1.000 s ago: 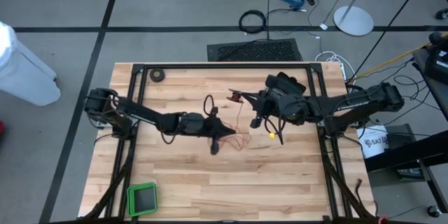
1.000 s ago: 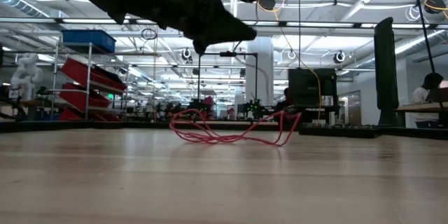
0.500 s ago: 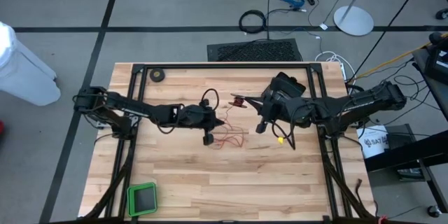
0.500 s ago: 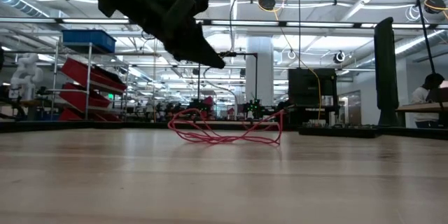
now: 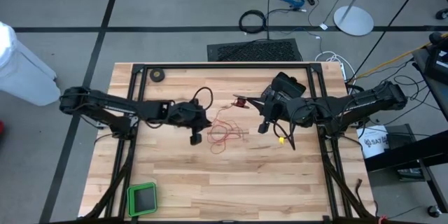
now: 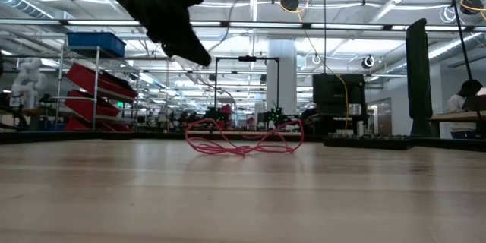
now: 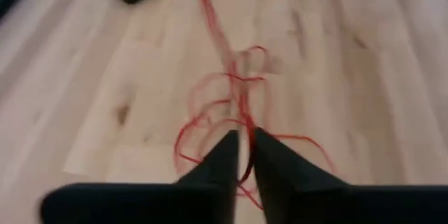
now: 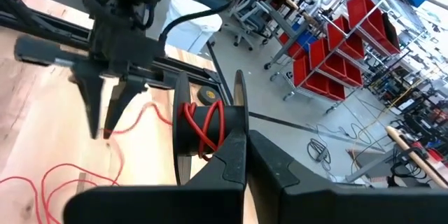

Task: Coil cords
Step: Uncoil the red wire from the spool

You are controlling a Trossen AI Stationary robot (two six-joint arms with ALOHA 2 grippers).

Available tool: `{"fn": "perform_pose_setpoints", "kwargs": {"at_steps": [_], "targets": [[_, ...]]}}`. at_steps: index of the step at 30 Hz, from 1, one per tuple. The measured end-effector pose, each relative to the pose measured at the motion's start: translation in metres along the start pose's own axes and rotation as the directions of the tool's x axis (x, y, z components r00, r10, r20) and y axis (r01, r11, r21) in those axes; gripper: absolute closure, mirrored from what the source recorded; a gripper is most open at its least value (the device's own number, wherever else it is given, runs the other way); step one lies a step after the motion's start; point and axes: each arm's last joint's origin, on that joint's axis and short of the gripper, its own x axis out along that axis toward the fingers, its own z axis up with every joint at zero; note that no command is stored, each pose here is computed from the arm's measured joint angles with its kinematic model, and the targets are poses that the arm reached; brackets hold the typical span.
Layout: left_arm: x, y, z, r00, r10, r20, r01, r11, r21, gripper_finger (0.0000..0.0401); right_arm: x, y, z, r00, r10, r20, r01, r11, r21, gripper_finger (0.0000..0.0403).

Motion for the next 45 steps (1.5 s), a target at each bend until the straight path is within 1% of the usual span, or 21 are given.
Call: {"fn": "perform_pose_setpoints", "kwargs": {"at_steps": [3, 5, 7, 9, 11, 14, 16, 20, 23, 28, 32, 34, 36, 39, 42, 45], "targets": [[-0.008, -0.003, 0.001, 1.0, -0.024, 0.005, 0.024, 1.0, 0.002, 0.0285, 0.0, 0.0, 0.0, 1.0, 0.001, -0.001, -0.001, 1.0, 0.021, 0.0403], [-0.013, -0.005, 0.003, 0.999, -0.024, 0.027, 0.025, 1.0, -0.01, 0.0257, 0.0, 0.0, -0.001, 1.0, 0.005, -0.007, -0.005, 1.0, 0.029, 0.0403], [-0.016, -0.006, 0.006, 0.998, -0.011, 0.054, 0.012, 1.0, -0.011, 0.0239, 0.0, 0.0, -0.001, 1.0, 0.006, -0.007, -0.006, 0.999, 0.047, 0.0403], [-0.017, -0.008, 0.009, 0.995, 0.015, 0.096, -0.014, 1.0, -0.008, 0.0231, 0.0, 0.001, -0.001, 1.0, 0.021, -0.004, -0.021, 0.998, 0.06, 0.0403], [-0.017, -0.011, 0.013, 0.989, 0.034, 0.143, -0.036, 0.999, 0.012, 0.0229, 0.0, 0.002, -0.001, 0.999, 0.052, 0.007, -0.052, 0.996, 0.074, 0.0403], [-0.014, -0.016, 0.014, 0.982, 0.021, 0.189, -0.034, 0.997, 0.066, 0.0228, 0.0, 0.002, -0.001, 0.998, 0.064, 0.011, -0.065, 0.994, 0.083, 0.0403], [-0.01, -0.019, 0.013, 0.98, 0.012, 0.2, -0.028, 0.996, 0.079, 0.0228, 0.0, 0.002, -0.001, 0.996, 0.082, 0.017, -0.083, 0.993, 0.086, 0.0403], [-0.005, -0.021, 0.018, 0.963, 0.01, 0.27, -0.035, 0.995, 0.089, 0.0228, 0.001, 0.002, -0.001, 0.995, 0.1, 0.024, -0.102, 0.991, 0.086, 0.0403], [0.001, -0.022, 0.02, 0.951, 0.031, 0.308, -0.059, 0.995, 0.082, 0.0228, 0.001, 0.002, -0.001, 0.995, 0.1, 0.023, -0.102, 0.99, 0.093, 0.0403], [0.01, -0.029, 0.026, 0.914, 0.023, 0.404, -0.064, 0.994, 0.087, 0.0228, 0.001, 0.002, -0.001, 0.995, 0.1, 0.023, -0.102, 0.99, 0.093, 0.0403], [0.02, -0.03, 0.026, 0.893, 0.104, 0.437, -0.141, 0.989, 0.054, 0.0228, 0.001, 0.002, -0.001, 0.995, 0.101, 0.022, -0.103, 0.989, 0.103, 0.0403], [0.024, -0.03, 0.025, 0.888, 0.137, 0.44, -0.18, 0.982, 0.056, 0.0228, 0.001, 0.003, -0.002, 0.995, 0.103, 0.016, -0.104, 0.989, 0.105, 0.0403], [0.028, -0.03, 0.025, 0.879, 0.153, 0.451, -0.199, 0.978, 0.057, 0.0228, 0.001, 0.003, -0.003, 0.994, 0.106, 0.008, -0.106, 0.988, 0.109, 0.0403], [0.027, -0.035, 0.028, 0.856, 0.14, 0.498, -0.204, 0.976, 0.076, 0.0229, 0.001, 0.003, -0.003, 0.994, 0.108, 0.002, -0.107, 0.988, 0.108, 0.0403], [0.026, -0.039, 0.031, 0.834, 0.143, 0.532, -0.219, 0.972, 0.082, 0.0238, 0.001, 0.003, -0.003, 0.994, 0.108, 0.002, -0.108, 0.988, 0.108, 0.0403], [0.025, -0.041, 0.032, 0.825, 0.154, 0.544, -0.23, 0.97, 0.074, 0.0257, 0.001, 0.003, -0.003, 0.994, 0.108, 0.002, -0.108, 0.988, 0.108, 0.0403]]}}
